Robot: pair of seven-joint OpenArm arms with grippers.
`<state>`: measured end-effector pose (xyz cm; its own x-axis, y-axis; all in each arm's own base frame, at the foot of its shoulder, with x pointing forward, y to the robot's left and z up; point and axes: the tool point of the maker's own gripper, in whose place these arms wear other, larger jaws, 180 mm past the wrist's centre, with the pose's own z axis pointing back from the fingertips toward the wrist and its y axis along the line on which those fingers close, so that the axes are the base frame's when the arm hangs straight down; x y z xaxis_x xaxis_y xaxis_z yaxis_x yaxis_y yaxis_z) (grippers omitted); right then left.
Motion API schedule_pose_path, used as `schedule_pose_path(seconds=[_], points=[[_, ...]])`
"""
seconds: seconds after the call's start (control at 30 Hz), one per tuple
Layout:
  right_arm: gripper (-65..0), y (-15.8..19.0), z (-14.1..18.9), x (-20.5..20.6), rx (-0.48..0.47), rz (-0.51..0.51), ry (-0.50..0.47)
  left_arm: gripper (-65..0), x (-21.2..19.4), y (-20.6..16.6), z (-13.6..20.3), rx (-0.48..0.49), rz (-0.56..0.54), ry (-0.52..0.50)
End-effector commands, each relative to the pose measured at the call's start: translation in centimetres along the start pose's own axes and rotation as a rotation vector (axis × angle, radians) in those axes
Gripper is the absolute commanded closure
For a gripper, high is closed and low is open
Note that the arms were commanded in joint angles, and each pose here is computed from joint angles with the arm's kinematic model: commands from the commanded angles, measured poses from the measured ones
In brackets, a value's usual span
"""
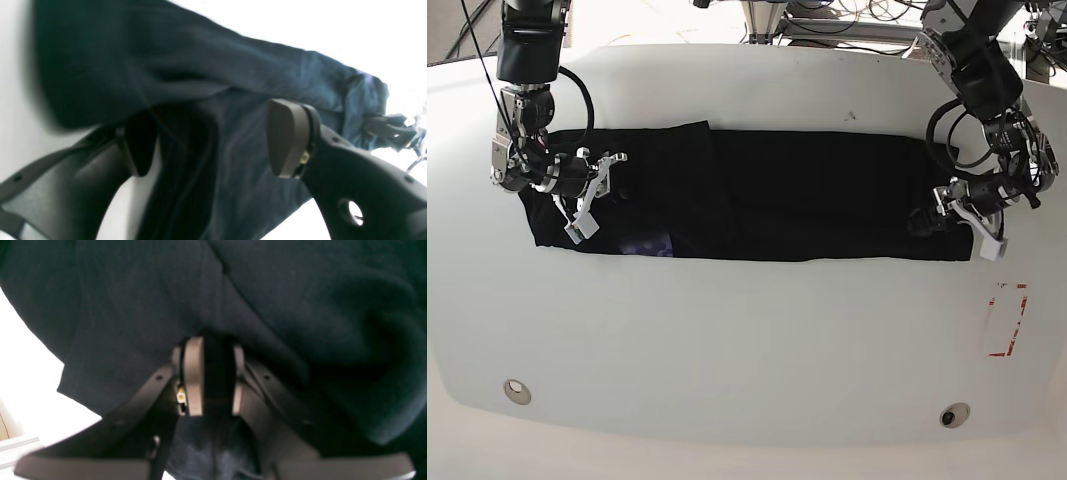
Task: Layout the t-shirt on the table in an organized manner, then fold the t-shirt properly
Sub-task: 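Grasp the strip end with the left gripper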
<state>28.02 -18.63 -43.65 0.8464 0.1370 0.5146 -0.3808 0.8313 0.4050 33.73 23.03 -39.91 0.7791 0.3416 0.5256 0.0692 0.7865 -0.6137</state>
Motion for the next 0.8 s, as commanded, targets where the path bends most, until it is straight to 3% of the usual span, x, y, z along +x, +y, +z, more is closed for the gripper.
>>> schedule_pose_path(seconds=[0.0,0.47,0.53,0.77], points=[[-13.0,-1.5,0.0,-3.3,-0.08,-0.001,0.159,-47.1,1.2,-0.8,-0.3,-0.007,-0.034,-0.004],[-13.0,-1.4,0.0,-3.4,-0.08,-0.002,0.162,-45.1,3.0,-1.8,-1.1,-0.026,-0.068,-0.088],[-13.0,-1.4,0.0,-3.5,-0.079,-0.003,0.163,-40.4,3.2,-1.8,-1.1,-0.026,-0.067,-0.099],[-13.0,-1.4,0.0,-3.5,-0.079,-0.003,0.163,-14.3,4.1,-1.9,-0.9,-0.028,-0.067,-0.15]])
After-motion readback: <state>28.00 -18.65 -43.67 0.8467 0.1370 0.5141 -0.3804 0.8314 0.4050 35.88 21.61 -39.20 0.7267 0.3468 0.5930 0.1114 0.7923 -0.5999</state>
